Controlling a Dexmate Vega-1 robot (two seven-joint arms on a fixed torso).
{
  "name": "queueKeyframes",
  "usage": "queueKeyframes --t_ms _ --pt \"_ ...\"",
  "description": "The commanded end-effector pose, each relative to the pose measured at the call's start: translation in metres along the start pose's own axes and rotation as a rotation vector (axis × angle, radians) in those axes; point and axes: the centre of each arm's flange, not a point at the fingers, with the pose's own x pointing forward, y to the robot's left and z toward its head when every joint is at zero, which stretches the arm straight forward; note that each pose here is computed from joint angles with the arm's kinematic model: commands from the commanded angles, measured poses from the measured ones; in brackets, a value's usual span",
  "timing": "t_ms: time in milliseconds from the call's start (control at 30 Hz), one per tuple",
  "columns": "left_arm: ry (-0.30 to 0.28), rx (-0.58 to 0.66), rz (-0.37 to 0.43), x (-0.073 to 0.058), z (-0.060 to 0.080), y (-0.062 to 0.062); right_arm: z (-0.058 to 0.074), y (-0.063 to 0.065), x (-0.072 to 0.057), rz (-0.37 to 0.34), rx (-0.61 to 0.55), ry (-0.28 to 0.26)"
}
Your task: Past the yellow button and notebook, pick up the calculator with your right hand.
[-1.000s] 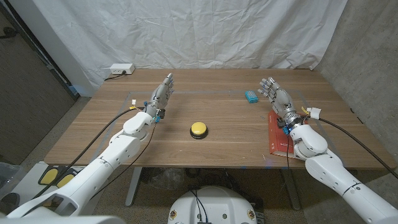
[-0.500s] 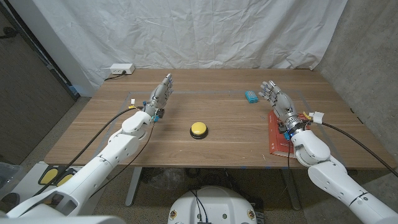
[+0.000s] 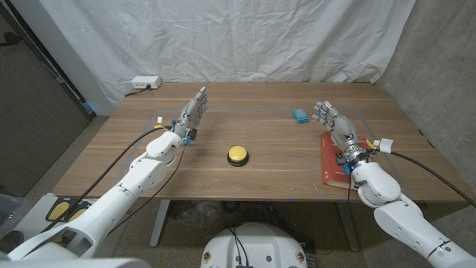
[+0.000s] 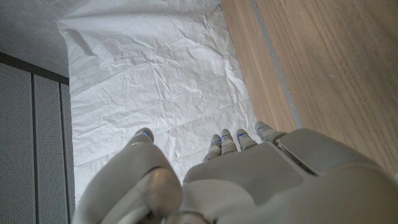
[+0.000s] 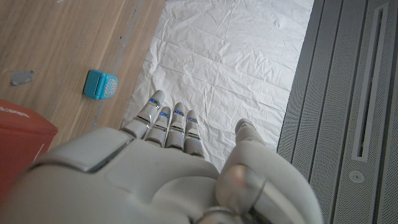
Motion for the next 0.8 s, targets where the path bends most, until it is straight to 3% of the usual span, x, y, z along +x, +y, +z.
queueKeyframes --t_ms 33,800 --pt "0.039 0.06 -0.034 0.001 0.01 -0.007 0.005 -0.004 -0.022 -0.008 -0.017 -0.01" --pt "0.045 0.054 -0.029 0.003 0.006 -0.012 0.011 -0.009 -0.058 -0.016 -0.02 -0.01"
